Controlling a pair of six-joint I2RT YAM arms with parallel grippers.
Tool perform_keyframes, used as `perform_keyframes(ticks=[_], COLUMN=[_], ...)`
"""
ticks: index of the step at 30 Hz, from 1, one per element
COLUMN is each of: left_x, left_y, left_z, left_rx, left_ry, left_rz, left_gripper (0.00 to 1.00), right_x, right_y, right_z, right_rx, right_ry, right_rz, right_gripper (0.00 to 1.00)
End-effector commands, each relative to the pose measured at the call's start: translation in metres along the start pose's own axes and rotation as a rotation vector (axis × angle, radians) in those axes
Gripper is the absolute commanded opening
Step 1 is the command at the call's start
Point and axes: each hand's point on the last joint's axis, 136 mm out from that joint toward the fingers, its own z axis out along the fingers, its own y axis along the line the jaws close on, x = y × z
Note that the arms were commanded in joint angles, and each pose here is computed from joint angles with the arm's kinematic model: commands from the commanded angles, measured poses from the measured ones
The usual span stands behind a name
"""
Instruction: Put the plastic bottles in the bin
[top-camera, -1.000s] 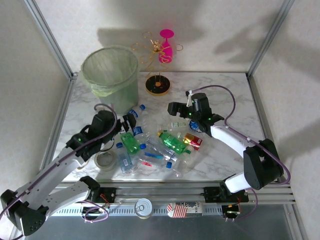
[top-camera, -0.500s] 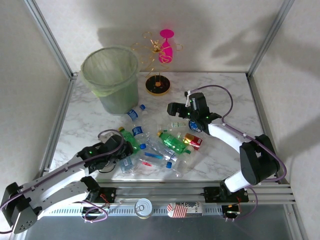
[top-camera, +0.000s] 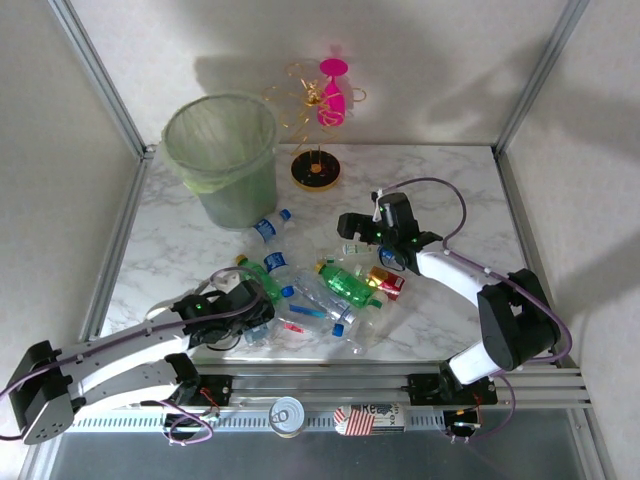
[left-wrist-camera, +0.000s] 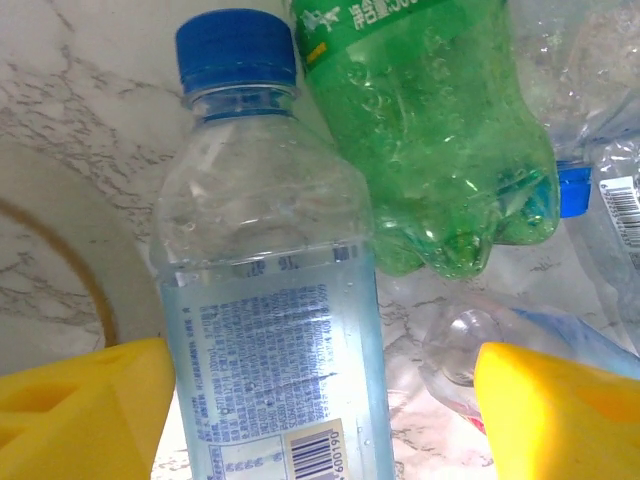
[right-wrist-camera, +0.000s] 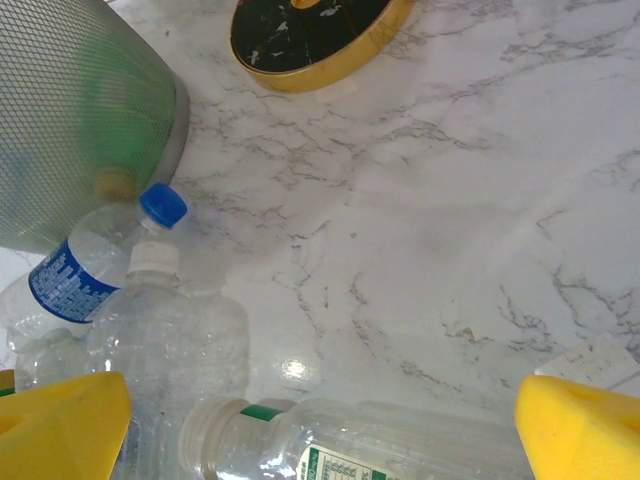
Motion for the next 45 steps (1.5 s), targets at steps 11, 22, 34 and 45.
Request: perform_keyframes(ticks=[11,22,34,45], left_x=[-0.002,0.013,0.015,0.023], left_y=[-0.014,0.006,0.012,0.003], left_z=[-0.013,-0.001,0.006,0.033], left_rx=[-0.038,-0.115,-0.144,-0.135], left_ry=[0.029,0.067,0.061,0.071], left_rz=[0.013,0.011,0.045,0.082], left_gripper=[0.81,0.82,0.82,0.79], right_x=[0.005,0.008,0.008,0.008], right_y=[-0.011,-0.02,-0.022,-0.026], right_z=[-0.006,-0.01,-0.011,-0.014], right_rx=[0.028,0.067,0.076,0.098], right_ry=[-0.036,-0.043,-0.046,-0.047], right_rz=[-0.002,-0.025,-0.028,-0.035], right_gripper=[0.99,0.99,0.99,0.99])
